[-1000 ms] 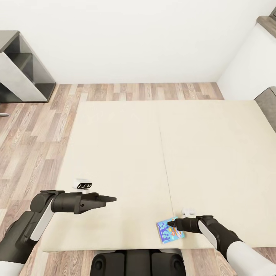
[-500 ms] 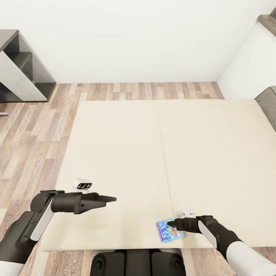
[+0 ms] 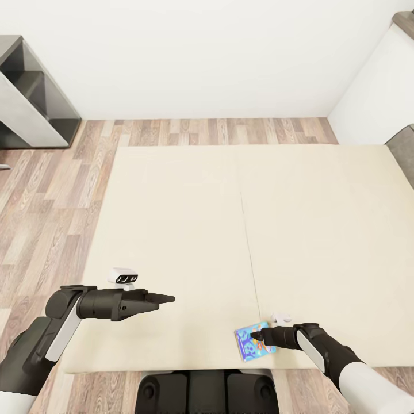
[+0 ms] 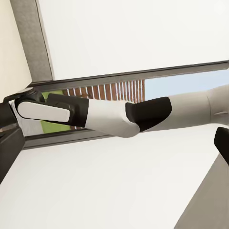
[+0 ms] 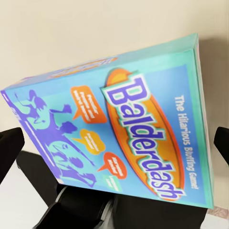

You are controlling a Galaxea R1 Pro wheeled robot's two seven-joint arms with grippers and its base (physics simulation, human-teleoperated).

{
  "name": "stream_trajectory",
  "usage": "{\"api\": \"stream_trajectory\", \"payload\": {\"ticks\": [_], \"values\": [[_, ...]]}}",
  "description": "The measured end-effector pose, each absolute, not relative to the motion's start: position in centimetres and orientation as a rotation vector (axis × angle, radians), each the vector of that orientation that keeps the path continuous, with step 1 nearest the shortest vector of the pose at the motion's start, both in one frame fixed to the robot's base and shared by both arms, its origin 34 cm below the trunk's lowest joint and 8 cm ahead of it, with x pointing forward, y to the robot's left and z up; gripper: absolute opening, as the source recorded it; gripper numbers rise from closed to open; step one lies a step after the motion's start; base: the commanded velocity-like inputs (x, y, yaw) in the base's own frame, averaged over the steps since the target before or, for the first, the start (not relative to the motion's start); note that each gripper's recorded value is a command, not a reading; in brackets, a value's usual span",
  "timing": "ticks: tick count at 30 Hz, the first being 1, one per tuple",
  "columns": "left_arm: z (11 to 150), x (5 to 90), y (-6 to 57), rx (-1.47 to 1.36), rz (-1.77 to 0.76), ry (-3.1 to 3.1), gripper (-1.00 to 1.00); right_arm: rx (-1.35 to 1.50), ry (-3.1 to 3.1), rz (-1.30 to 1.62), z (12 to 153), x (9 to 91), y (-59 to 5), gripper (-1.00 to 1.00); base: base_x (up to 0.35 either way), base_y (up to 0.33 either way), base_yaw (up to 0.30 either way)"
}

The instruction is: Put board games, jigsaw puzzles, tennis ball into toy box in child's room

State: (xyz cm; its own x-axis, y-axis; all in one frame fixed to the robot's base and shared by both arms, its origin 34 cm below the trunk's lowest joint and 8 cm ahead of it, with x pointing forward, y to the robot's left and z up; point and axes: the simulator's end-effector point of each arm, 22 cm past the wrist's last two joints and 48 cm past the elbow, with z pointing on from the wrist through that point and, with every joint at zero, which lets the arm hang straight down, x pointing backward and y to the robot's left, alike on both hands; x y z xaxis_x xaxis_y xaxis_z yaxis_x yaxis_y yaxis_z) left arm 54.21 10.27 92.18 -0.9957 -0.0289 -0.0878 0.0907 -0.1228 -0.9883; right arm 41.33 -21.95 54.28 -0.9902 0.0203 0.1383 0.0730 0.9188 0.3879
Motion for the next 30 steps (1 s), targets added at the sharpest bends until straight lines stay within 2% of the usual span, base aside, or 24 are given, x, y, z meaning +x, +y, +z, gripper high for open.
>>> {"api": "stream_trajectory", "payload": {"ticks": [30], "values": [[91.89, 54.16, 10.29, 0.063, -2.298, 2.029, 1.0, -0.066, -2.945, -0.602, 54.08, 41.08, -21.9, 1.0, 0.0, 0.0, 0.0]]}}
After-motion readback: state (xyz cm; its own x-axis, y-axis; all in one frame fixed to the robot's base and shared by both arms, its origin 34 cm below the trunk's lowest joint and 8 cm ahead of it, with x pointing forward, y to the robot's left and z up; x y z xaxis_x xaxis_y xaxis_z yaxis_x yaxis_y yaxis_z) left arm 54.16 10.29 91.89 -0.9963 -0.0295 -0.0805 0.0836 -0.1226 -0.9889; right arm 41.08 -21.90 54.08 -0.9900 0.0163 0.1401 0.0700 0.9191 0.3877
